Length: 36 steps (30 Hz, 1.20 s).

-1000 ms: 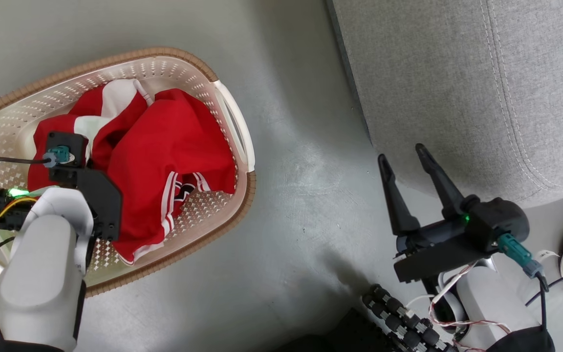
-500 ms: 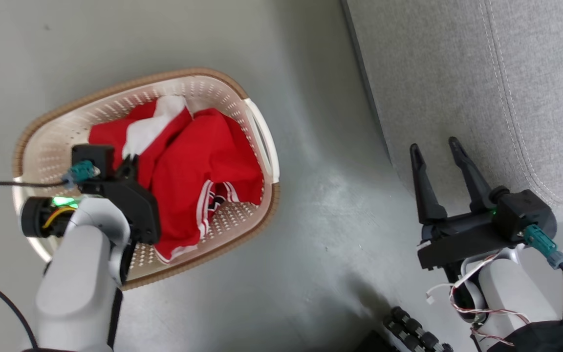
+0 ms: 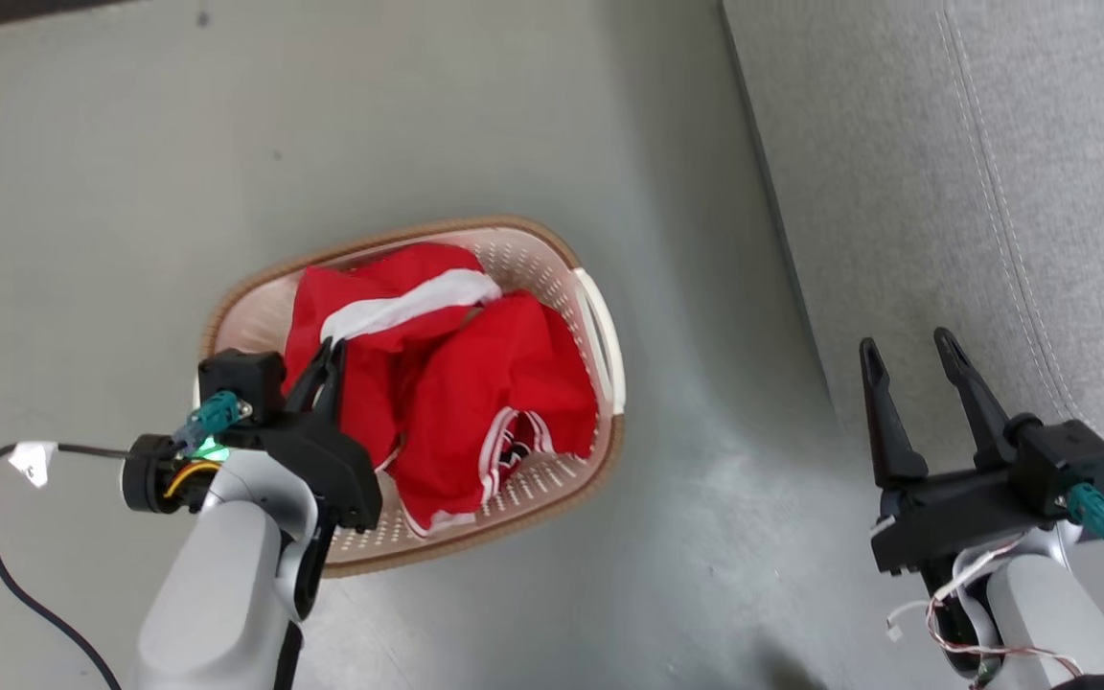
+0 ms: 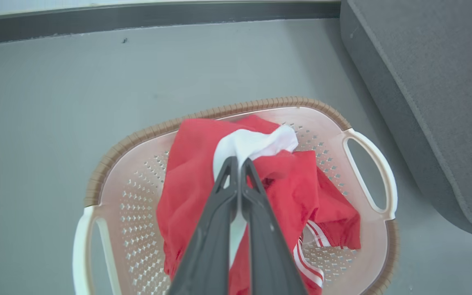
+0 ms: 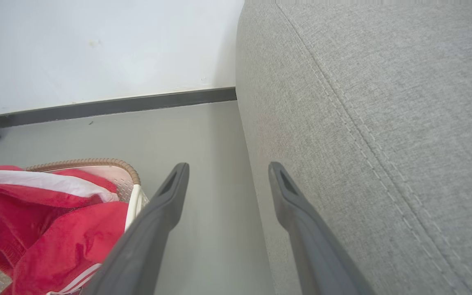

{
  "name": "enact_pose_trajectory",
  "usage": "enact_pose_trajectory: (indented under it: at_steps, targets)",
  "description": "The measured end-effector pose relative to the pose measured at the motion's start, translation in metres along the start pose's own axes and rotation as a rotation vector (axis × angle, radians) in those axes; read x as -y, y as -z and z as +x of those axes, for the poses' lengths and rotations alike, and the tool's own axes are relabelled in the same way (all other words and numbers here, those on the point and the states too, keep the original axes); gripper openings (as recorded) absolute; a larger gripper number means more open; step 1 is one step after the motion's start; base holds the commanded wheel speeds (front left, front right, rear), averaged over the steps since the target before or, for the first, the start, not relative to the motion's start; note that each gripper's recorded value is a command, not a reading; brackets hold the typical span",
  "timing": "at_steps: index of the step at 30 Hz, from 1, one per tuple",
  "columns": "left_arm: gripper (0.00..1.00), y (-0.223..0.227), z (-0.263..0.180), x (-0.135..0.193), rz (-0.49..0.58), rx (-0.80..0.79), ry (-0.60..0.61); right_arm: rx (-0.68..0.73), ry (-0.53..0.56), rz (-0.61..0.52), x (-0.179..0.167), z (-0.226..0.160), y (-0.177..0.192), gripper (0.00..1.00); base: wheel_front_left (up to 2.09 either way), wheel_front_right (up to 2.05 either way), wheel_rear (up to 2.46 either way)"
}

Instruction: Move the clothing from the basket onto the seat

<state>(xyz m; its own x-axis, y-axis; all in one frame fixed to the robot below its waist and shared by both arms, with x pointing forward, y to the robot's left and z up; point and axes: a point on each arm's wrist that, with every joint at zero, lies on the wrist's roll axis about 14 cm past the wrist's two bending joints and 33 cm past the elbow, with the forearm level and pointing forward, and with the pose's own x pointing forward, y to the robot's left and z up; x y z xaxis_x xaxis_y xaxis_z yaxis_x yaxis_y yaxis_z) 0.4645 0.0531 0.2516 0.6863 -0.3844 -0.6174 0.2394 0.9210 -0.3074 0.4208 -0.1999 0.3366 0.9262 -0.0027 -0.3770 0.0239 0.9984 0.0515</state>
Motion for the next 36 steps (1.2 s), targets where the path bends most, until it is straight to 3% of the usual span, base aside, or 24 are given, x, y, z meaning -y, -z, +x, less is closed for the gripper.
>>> enact_pose_trajectory:
  at_steps: [25,36]
  targets:
    - [0.0,-0.094,-0.137,0.017,0.009,0.46,-0.029,0.143,-0.166,-0.02,-0.042,-0.056,-0.049,1.0,0.0,0.0,0.0]
    - [0.0,-0.111,-0.204,0.045,0.076,0.622,0.02,0.268,-0.365,-0.091,-0.103,-0.094,-0.081,1.0,0.0,0.0,0.0]
